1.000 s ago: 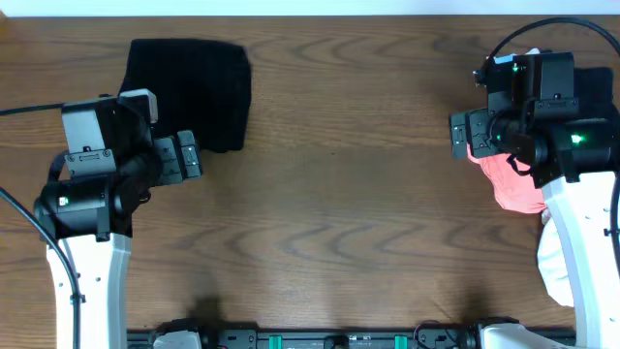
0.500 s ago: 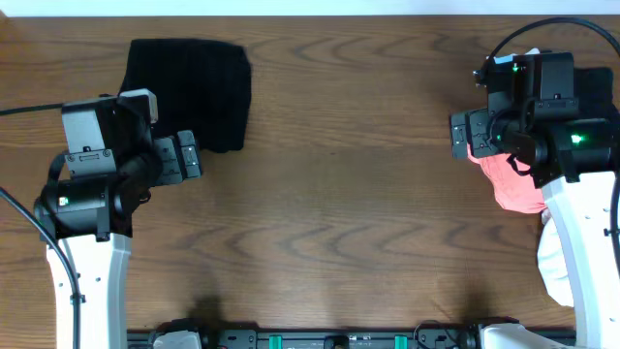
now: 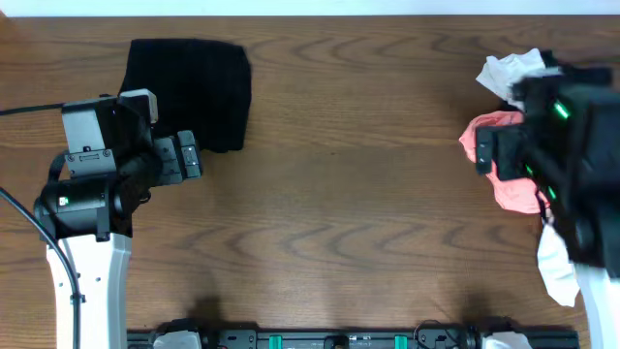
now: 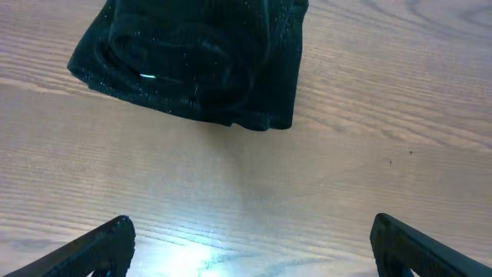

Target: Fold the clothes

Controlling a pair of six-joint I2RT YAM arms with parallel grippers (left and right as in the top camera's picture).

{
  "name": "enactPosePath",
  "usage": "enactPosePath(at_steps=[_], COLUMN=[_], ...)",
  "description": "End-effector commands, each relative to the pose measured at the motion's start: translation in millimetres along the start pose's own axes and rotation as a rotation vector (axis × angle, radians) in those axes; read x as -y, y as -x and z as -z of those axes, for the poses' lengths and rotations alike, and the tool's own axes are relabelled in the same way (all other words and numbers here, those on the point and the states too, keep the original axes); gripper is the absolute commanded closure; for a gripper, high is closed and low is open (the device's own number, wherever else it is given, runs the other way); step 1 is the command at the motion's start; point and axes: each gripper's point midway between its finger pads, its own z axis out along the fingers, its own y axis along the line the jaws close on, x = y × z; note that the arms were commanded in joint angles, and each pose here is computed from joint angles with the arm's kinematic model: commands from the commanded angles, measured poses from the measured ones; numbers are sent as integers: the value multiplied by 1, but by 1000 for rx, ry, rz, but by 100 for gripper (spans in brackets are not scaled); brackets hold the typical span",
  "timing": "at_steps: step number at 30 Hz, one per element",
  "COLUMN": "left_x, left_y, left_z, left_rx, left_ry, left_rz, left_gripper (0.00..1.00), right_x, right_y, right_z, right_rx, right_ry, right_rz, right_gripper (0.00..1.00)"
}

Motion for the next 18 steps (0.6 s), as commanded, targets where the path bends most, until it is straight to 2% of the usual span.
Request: enactPosePath(at_steps=[1, 4, 8, 12, 18], left_x=[-2, -2, -2, -2, -1], left_y=[-1, -1, -1, -1, -1], left_z=[-1, -1, -1, -1, -1], left_rx=[-6, -6, -6, -6, -6], left_ry=[11, 11, 11, 11, 10], left_rz=[-18, -18, -18, -18, -18], left_gripper=[2, 2, 2, 2, 2], right_x=[-10, -18, -23, -26, -33], right_y=[7, 21, 5, -36, -103], right_z=[9, 18, 22, 14, -16], right_rx=[150, 405, 604, 674, 641], right_ry=[83, 117, 114, 93, 89], right_rz=[-25, -13, 3, 4, 0], right_gripper=[1, 1, 1, 1, 1])
